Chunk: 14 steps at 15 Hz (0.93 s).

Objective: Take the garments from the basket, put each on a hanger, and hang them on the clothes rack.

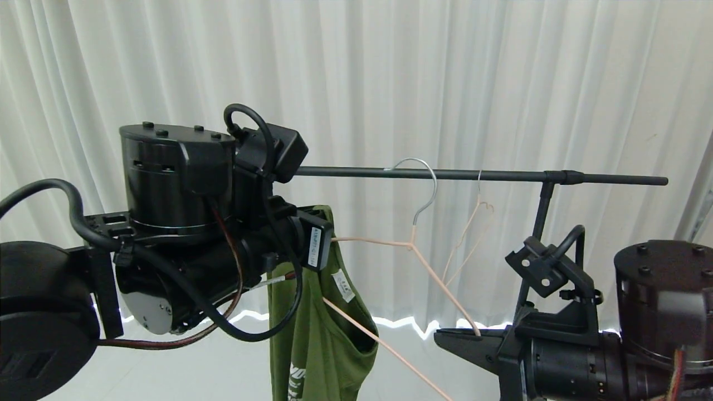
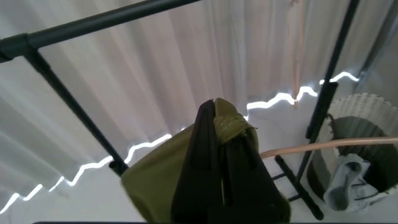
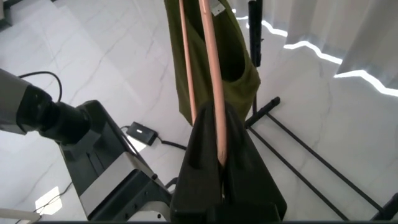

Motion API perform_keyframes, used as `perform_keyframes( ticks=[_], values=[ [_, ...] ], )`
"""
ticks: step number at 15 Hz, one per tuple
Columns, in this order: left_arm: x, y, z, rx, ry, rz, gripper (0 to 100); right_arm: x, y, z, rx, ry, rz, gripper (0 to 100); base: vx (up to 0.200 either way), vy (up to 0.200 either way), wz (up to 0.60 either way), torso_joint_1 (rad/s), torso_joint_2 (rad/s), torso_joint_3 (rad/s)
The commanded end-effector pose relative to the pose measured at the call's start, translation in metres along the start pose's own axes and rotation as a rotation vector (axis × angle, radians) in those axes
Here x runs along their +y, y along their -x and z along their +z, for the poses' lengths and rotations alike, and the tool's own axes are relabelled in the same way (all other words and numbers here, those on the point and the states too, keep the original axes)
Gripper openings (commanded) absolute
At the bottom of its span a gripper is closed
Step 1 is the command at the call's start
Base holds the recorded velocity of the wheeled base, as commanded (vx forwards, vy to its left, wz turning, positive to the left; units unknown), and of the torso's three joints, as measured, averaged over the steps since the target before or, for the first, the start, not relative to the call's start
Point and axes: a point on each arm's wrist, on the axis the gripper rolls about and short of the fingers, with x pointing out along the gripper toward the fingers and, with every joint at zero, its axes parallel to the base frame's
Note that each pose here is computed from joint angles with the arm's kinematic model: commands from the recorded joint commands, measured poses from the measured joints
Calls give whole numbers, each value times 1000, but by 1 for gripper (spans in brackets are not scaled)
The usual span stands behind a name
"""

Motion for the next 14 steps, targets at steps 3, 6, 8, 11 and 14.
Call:
perform_keyframes(
  ticks=[3, 6, 8, 11, 14],
  values=[
    [-16, 11, 10, -46, -10, -65, 0, 3, -7, -4, 19, 9, 16, 0, 0, 0, 0, 0, 0, 0],
    [-28, 14, 13, -76, -18, -112, 0, 7, -9, -6, 23, 19, 36, 0, 0, 0, 0, 0, 0, 0],
    [-31, 16, 16, -98, -21, -147, 0, 7, -12, -4, 9, 22, 41, 0, 0, 0, 0, 0, 0, 0],
    [-39, 19, 17, -109, -30, -216, 0, 7, -20, -2, -2, 24, 42, 0, 0, 0, 0, 0, 0, 0],
    [-41, 20, 17, -111, -25, -225, 0, 7, -22, -2, 0, 22, 41, 0, 0, 0, 0, 0, 0, 0]
  ],
)
